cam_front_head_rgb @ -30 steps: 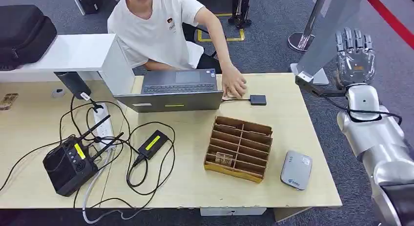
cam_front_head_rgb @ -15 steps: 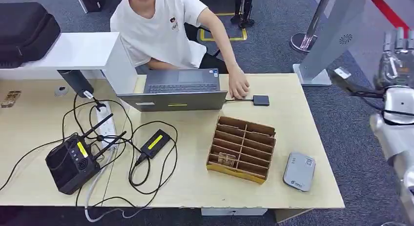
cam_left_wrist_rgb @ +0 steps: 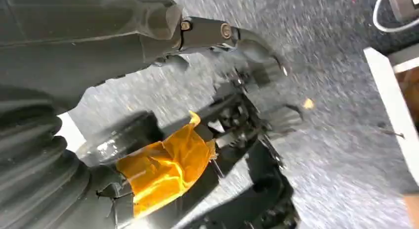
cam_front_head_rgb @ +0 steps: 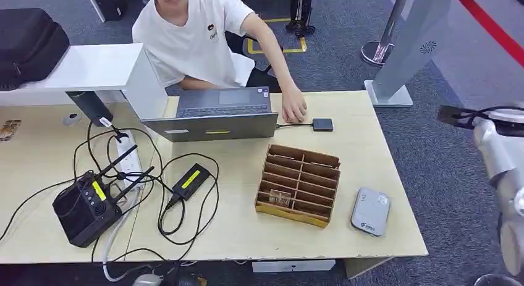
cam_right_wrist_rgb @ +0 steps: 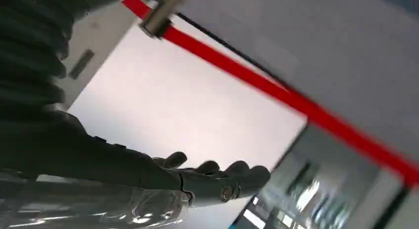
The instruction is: Pass the card to the sensor for recognition and then transmit it.
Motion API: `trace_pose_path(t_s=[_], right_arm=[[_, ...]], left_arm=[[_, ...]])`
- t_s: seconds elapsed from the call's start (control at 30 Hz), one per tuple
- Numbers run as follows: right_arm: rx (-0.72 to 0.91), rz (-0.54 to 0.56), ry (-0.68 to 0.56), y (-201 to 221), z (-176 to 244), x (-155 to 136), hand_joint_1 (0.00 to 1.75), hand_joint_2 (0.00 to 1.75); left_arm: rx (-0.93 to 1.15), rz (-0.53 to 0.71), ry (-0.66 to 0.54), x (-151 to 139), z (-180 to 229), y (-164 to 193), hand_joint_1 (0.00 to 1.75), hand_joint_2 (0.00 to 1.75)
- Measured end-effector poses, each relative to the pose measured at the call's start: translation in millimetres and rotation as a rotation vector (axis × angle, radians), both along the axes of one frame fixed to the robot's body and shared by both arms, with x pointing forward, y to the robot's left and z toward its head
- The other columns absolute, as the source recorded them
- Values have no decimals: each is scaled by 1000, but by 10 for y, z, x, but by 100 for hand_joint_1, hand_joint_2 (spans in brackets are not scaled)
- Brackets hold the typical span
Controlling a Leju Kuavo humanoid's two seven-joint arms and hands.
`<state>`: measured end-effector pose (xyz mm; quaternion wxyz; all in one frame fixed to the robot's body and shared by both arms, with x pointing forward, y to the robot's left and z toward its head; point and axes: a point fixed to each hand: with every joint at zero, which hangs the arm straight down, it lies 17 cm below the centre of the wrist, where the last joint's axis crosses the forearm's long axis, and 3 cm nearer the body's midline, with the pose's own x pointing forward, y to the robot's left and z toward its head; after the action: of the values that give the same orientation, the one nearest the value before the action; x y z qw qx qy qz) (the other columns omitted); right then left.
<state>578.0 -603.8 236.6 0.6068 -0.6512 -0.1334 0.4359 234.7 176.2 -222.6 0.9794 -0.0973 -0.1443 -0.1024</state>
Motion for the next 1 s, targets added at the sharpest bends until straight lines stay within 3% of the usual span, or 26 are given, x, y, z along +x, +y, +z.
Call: trace_pose_path(t_s=[0.1,0.17,0.2,0.33,1.0], right_arm=[[-133,190,-506,385,1046,342,0,175],[-179,257,-682,567,1448,349,0,175],[-188,273,-715,631,1541,359,0,175],[-159,256,-615,679,1366,445,0,175],[-165,294,-594,899,1306,526,0,175]], left_arm=[[-1,9,3,-85,-39,22,0,175],[1,3,1,-79,-36,19,0,175],[1,-1,0,-79,-35,16,0,175],[3,-10,-1,-82,-36,19,0,175],[16,-11,3,-112,-61,98,0,175]])
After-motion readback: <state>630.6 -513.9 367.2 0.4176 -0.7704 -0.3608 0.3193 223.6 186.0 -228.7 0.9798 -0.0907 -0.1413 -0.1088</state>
